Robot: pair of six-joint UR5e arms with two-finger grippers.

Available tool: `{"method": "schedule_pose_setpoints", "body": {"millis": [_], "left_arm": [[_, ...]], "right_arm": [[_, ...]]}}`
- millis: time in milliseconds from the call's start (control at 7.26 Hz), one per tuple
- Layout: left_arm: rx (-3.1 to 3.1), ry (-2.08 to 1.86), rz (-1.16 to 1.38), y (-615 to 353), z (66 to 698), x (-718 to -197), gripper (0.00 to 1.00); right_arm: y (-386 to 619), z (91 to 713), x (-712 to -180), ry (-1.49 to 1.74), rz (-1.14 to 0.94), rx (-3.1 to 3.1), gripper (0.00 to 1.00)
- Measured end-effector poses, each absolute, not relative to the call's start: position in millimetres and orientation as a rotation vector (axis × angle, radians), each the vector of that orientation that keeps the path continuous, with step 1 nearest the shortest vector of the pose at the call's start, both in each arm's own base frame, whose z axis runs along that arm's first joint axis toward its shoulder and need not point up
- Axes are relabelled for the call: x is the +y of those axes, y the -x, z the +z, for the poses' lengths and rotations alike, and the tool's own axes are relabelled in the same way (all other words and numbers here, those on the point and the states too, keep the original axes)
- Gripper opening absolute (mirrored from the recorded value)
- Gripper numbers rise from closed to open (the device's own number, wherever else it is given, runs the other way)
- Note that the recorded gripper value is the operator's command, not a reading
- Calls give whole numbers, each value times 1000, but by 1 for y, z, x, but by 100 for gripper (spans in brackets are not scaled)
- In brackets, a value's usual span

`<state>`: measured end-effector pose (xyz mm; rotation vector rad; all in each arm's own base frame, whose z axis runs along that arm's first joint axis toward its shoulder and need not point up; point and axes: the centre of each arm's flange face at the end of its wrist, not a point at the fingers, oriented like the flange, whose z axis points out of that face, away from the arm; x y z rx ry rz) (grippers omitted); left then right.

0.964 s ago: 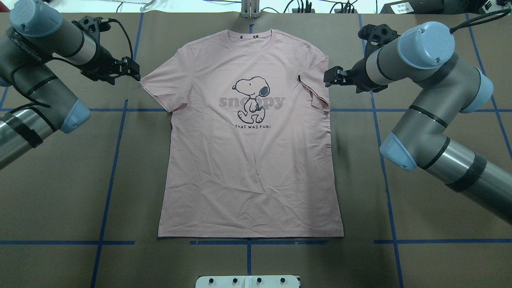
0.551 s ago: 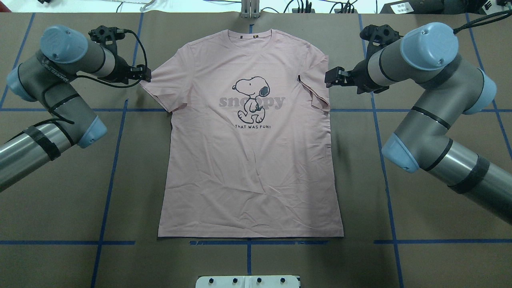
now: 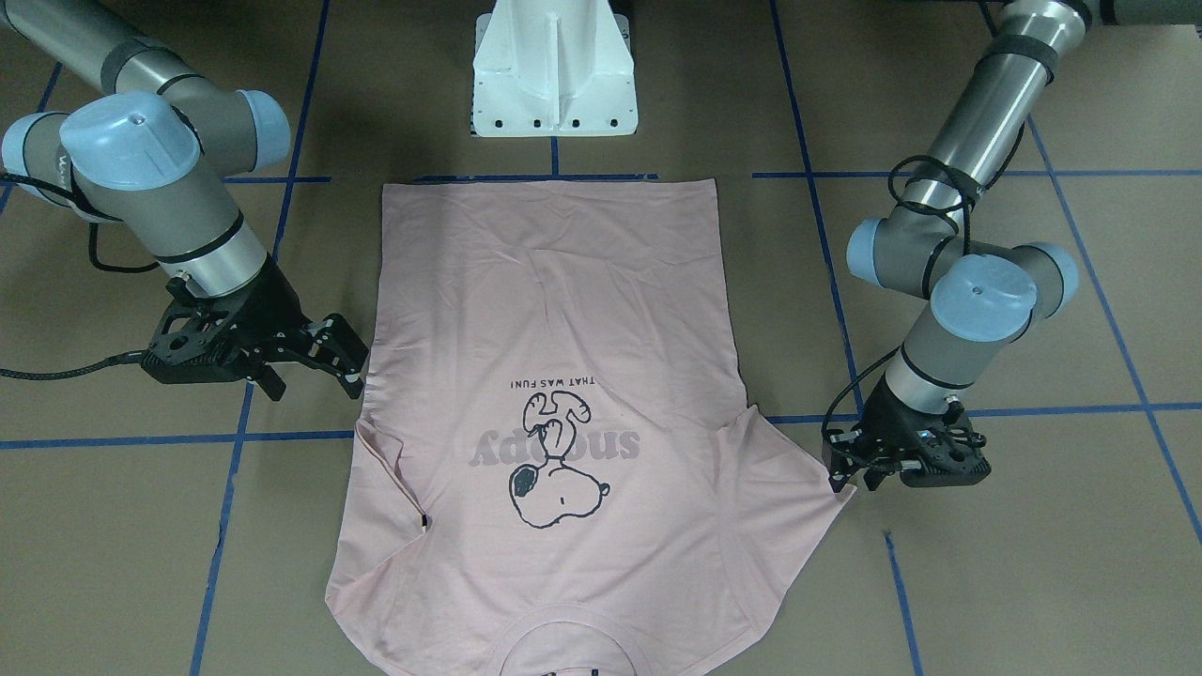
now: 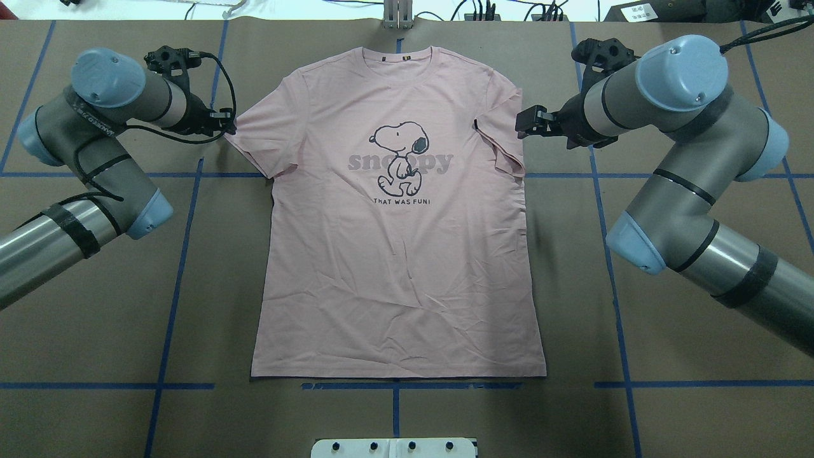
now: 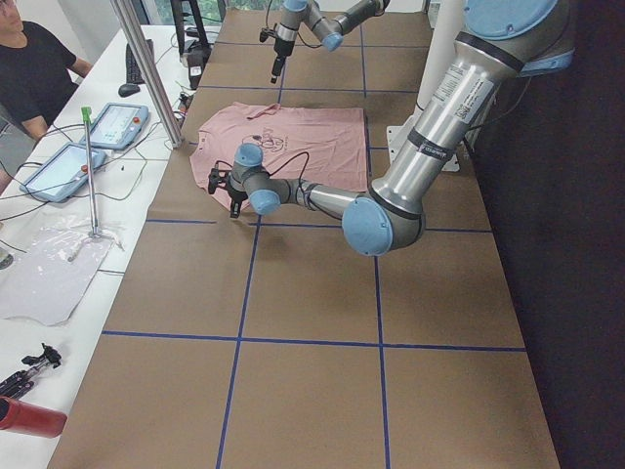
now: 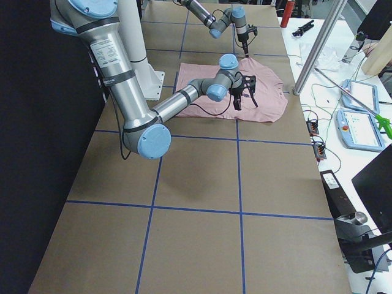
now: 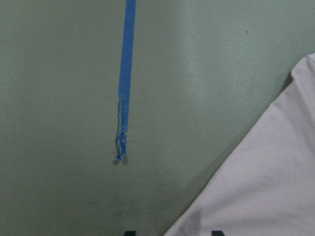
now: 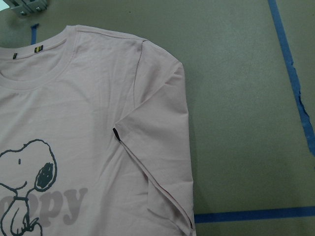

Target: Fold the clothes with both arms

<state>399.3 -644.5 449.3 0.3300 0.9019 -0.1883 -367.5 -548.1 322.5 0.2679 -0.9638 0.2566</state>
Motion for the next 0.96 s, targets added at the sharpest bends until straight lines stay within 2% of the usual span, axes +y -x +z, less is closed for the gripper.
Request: {"method": "schedule_pose_setpoints", "body": {"millis": [138, 413, 689, 964], "left_arm": [[901, -329, -188, -400, 450, -645, 34], [895, -326, -189, -404, 450, -650, 0], [899, -329, -189, -407, 444, -653, 0], [942, -353, -189, -405, 409, -649, 0]], "right_arm": [[368, 322, -548, -268, 256, -964, 100], [368, 321, -548, -268, 256, -965, 100], [368, 320, -548, -270, 256, -966, 100], [369, 319, -549, -270, 256, -966, 100]]}}
